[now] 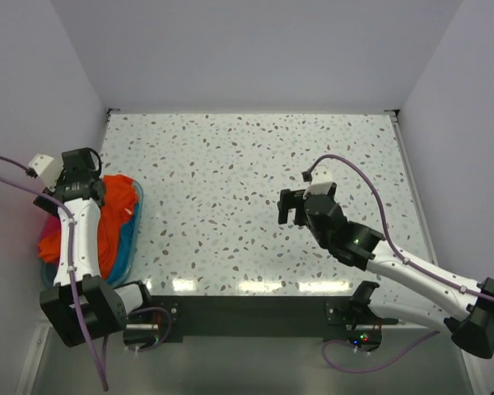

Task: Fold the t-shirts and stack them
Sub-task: Grab the tshirt from the pile

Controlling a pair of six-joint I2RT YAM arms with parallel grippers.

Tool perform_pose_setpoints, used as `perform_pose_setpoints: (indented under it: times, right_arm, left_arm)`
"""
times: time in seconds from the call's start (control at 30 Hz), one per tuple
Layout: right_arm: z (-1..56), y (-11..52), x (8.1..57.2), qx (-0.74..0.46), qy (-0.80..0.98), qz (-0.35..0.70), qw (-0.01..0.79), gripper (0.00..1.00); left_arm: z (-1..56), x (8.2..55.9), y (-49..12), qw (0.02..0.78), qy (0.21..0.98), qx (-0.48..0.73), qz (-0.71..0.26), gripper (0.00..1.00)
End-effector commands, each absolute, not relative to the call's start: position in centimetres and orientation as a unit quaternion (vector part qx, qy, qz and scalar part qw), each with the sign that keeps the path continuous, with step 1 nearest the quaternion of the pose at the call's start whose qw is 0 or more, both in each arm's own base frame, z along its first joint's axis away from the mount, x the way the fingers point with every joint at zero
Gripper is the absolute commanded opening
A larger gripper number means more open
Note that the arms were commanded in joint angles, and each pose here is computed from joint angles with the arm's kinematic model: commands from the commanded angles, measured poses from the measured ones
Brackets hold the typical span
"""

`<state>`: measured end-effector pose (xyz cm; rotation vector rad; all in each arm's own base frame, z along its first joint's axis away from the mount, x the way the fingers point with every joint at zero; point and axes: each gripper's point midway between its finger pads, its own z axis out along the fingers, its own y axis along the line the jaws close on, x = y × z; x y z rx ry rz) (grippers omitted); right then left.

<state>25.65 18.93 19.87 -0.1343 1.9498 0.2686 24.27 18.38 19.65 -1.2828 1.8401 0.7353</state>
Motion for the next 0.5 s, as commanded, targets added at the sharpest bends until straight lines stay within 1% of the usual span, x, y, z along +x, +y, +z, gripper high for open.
perform_pose_setpoints:
  times: [0.0,0.17,0.3,0.4,0.43,0.47]
  right_arm:
    - [21.5,19.2,25.6,-0.055,0.813,0.13,0.565,0.99]
    - [20.8,19.8,25.8,-0.06,0.819,0.131,0.556,0.99]
    - [20.2,20.1,26.0,-0.061,0.826,0.125,0.547,0.99]
    - [19.8,20.2,26.1,-0.062,0.829,0.12,0.543,0.99]
    - [19.8,20.2,26.1,-0.063,0.829,0.12,0.542,0.99]
    - [19.8,20.2,26.1,-0.063,0.83,0.119,0.542,0.99]
  left_arm:
    - [18.8,23.0,19.6,0.374,0.698,-0.542,0.282,0.84]
    - [17.2,21.1,19.9,0.359,0.697,-0.556,0.276,0.84]
    - [15.5,20.9,19.0,0.351,0.708,-0.556,0.255,0.82]
    - [13.8,21.2,18.3,0.345,0.719,-0.557,0.232,0.76]
    - [13.1,21.1,18.0,0.34,0.723,-0.556,0.228,0.7]
    - [12.8,21.3,17.9,0.34,0.725,-0.556,0.224,0.67]
